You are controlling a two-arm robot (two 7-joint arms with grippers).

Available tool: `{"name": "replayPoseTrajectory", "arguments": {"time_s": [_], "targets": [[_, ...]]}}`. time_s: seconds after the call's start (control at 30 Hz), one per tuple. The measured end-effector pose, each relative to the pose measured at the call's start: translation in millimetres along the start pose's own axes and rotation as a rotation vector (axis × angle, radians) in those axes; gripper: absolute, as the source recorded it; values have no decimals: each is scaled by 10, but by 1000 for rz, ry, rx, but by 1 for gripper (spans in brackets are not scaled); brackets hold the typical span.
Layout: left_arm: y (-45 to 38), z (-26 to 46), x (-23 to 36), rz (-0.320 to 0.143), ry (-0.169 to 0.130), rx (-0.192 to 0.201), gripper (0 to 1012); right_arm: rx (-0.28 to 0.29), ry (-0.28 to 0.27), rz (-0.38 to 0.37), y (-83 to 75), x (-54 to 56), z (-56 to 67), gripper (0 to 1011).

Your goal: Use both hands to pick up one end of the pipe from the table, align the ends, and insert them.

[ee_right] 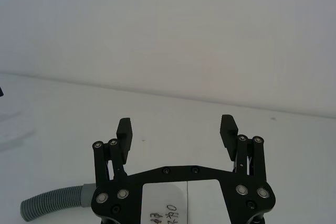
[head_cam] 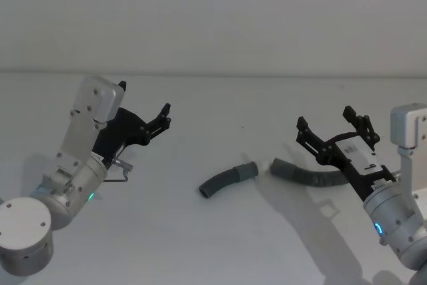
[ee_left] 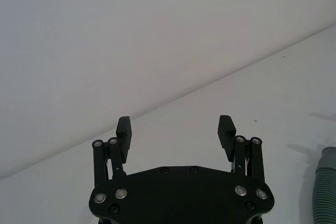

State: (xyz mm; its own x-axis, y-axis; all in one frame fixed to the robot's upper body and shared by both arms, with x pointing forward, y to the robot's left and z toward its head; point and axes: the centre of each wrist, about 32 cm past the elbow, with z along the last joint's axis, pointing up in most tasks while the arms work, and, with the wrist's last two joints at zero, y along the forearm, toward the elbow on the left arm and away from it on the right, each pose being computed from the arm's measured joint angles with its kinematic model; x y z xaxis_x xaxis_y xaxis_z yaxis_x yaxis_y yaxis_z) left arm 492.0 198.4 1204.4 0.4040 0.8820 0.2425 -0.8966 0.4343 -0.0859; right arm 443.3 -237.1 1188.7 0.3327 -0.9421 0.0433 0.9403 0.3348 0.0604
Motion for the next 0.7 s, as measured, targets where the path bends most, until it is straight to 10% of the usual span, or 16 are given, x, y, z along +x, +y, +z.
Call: {"name": "replayPoseTrajectory", "arguments": {"time_s": [0.7], "targets": [[0,0,0,0,0,0,1001,0,0,0,0,0,0,1001]]}}
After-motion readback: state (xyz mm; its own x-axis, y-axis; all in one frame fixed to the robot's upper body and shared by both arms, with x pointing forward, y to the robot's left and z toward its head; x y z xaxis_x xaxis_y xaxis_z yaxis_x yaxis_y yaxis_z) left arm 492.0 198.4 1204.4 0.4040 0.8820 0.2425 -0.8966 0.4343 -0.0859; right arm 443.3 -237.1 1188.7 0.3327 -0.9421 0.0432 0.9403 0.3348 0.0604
